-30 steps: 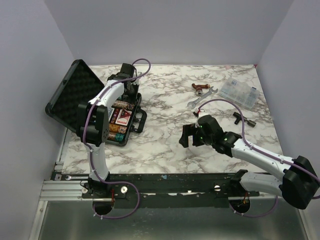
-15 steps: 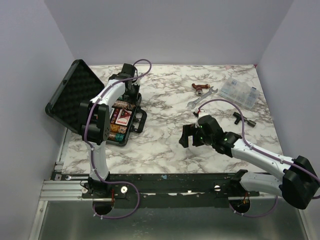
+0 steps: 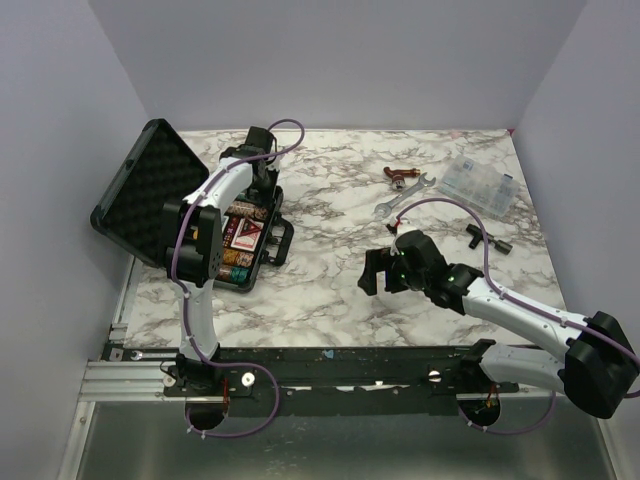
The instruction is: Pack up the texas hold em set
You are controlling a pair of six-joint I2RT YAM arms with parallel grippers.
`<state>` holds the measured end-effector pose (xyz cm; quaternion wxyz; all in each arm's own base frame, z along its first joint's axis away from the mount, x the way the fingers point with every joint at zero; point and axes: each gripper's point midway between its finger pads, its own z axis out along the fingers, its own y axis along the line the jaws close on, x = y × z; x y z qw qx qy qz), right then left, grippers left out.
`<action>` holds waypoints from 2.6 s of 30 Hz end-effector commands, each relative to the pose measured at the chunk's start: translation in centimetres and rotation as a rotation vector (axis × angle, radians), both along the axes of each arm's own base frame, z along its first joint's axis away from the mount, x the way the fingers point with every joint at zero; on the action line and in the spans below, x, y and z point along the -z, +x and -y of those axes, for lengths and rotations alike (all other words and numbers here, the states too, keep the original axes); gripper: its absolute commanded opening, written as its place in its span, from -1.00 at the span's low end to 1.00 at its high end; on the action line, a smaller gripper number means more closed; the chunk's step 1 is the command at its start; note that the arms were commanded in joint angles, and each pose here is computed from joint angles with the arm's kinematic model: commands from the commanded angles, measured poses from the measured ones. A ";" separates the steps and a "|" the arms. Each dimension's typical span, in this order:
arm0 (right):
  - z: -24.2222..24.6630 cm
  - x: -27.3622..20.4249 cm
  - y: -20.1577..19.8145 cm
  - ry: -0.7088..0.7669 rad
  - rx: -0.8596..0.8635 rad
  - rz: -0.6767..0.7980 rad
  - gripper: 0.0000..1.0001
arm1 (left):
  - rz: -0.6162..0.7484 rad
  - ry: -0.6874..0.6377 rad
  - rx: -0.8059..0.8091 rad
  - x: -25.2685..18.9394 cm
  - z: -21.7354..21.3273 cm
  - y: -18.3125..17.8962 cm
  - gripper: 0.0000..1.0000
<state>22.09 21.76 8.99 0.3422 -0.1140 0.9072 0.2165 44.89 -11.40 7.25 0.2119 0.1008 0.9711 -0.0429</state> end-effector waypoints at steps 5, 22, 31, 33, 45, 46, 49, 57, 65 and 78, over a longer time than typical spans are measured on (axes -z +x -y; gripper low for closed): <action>-0.1 0.2 0.0 0.012 -0.005 -0.002 0.99 | -0.074 -0.013 -0.025 0.5 -0.4 -0.6 -1.00; -0.1 -0.3 0.0 0.020 -0.003 0.009 1.00 | -0.163 -0.107 -0.054 0.1 0.5 -0.9 -1.00; -0.1 -0.1 -0.1 0.018 -0.009 0.007 0.99 | -0.192 -0.001 -0.051 0.9 0.5 -2.0 -1.00; -0.2 -0.3 0.0 0.027 -0.013 0.015 1.00 | -0.208 -0.011 -0.047 0.8 0.9 -1.9 -1.00; -0.1 -0.3 -0.2 0.019 -0.015 0.005 0.99 | -0.241 0.145 -0.134 0.7 -3.8 -1.8 -1.00; -0.2 -0.4 -0.2 0.028 -0.018 0.011 1.00 | -0.247 0.182 -0.152 0.8 -4.8 -1.7 -1.00; -0.2 -0.6 -0.1 0.039 -0.013 0.026 0.99 | -0.228 0.142 -0.163 0.6 -4.5 -1.4 -1.00; -0.3 -0.4 -0.1 0.033 -0.021 0.018 1.00 | -0.186 0.206 -0.184 0.0 -5.5 -0.9 -1.00; -0.3 -0.5 -0.2 0.034 -0.022 0.019 0.99 | -0.255 -0.236 -0.035 -1.2 2.3 -1.7 -1.00; -0.3 -0.5 -0.1 0.032 -0.024 0.019 1.00 | -0.226 -0.038 -0.103 0.3 -1.3 -0.2 -0.90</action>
